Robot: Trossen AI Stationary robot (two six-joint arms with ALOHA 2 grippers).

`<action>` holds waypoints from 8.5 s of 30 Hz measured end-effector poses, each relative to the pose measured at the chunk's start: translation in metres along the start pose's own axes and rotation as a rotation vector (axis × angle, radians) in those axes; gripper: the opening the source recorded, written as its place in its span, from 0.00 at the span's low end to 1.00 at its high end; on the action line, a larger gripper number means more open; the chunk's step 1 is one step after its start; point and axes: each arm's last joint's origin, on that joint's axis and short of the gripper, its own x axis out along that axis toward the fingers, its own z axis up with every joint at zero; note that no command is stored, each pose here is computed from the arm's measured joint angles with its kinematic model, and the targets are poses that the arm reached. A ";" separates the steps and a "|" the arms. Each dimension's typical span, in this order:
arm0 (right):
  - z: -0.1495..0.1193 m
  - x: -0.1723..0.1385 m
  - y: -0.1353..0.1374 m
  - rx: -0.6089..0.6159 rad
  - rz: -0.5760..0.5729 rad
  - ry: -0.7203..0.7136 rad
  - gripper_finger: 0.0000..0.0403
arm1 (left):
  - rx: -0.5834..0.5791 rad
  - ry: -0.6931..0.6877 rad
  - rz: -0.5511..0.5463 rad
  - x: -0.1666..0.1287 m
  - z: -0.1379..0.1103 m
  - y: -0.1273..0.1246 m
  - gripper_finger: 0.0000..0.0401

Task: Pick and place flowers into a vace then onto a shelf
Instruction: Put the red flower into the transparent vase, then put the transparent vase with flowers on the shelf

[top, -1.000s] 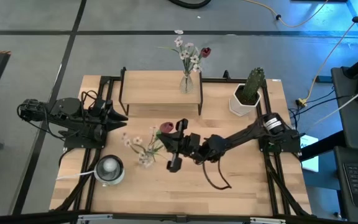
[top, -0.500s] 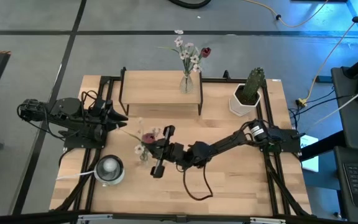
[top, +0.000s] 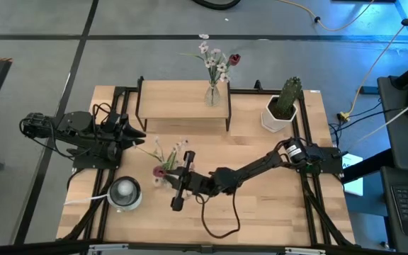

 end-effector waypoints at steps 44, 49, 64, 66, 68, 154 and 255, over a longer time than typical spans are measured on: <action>-0.043 -0.004 0.002 0.098 0.076 0.401 0.31 | 0.000 0.000 0.000 0.000 0.000 0.000 0.32; -0.032 -0.004 0.004 0.147 0.075 0.396 0.43 | 0.000 0.000 0.000 0.000 0.000 0.000 0.32; 0.037 -0.017 -0.005 0.309 0.067 0.669 0.46 | 0.044 0.000 0.000 0.000 0.000 0.000 0.32; 0.048 -0.019 -0.010 0.332 0.056 0.695 0.46 | 0.061 0.000 0.000 0.000 0.000 0.000 0.32; 0.061 -0.019 -0.016 0.353 0.048 0.699 0.46 | 0.074 0.000 -0.001 0.000 0.000 0.000 0.32; 0.095 -0.128 0.009 0.567 -0.337 1.241 0.46 | 0.481 0.708 -0.184 0.078 -0.081 0.015 0.48; 0.083 -0.107 -0.009 0.592 -0.309 1.265 0.46 | 0.494 0.352 0.444 0.094 0.098 0.037 0.37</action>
